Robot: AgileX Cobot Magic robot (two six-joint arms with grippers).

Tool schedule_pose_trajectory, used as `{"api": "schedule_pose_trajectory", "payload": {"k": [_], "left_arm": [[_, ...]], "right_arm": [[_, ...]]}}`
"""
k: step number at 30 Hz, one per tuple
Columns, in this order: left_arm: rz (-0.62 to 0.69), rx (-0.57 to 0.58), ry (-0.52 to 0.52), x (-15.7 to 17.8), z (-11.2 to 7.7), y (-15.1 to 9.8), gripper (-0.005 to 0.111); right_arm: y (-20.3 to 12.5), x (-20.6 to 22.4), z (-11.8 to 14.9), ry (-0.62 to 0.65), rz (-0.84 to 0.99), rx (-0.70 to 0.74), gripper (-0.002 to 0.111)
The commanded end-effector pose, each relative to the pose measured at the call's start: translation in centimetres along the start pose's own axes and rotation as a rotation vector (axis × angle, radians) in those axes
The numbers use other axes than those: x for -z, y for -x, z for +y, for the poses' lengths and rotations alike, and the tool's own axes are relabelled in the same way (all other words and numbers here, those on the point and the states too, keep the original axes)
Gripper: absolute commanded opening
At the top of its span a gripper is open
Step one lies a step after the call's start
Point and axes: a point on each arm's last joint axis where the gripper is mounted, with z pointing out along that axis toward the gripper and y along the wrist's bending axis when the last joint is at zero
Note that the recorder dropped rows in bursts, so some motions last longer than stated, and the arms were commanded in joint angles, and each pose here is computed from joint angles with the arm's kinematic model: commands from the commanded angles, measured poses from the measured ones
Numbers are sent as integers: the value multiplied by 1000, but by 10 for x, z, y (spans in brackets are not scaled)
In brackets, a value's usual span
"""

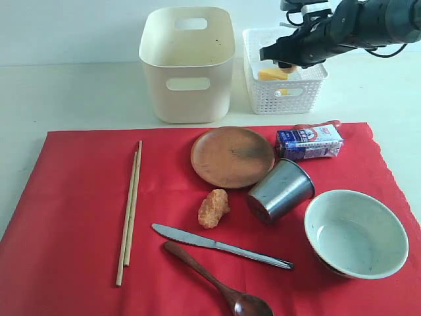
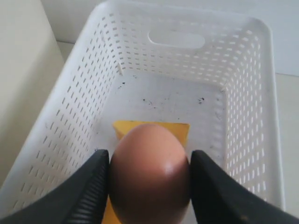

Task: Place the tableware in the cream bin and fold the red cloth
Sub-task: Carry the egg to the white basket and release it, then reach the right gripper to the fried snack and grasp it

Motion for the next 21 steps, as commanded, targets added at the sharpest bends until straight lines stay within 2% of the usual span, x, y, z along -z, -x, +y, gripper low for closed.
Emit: {"api": "schedule_pose_trajectory", "payload": {"k": [1, 6, 9, 13, 21], "left_arm": [[-7, 4, -2, 0, 0, -1, 3], [-7, 4, -2, 0, 0, -1, 3], [-7, 4, -2, 0, 0, -1, 3], [-7, 4, -2, 0, 0, -1, 3], [-7, 4, -2, 0, 0, -1, 3]], "right_arm": [[7, 2, -2, -8, -39, -7, 52], [7, 2, -2, -8, -39, -7, 74], [7, 2, -2, -7, -37, -7, 82], [9, 13, 1, 15, 22, -6, 83], [39, 65, 7, 51, 31, 9, 81]]}}
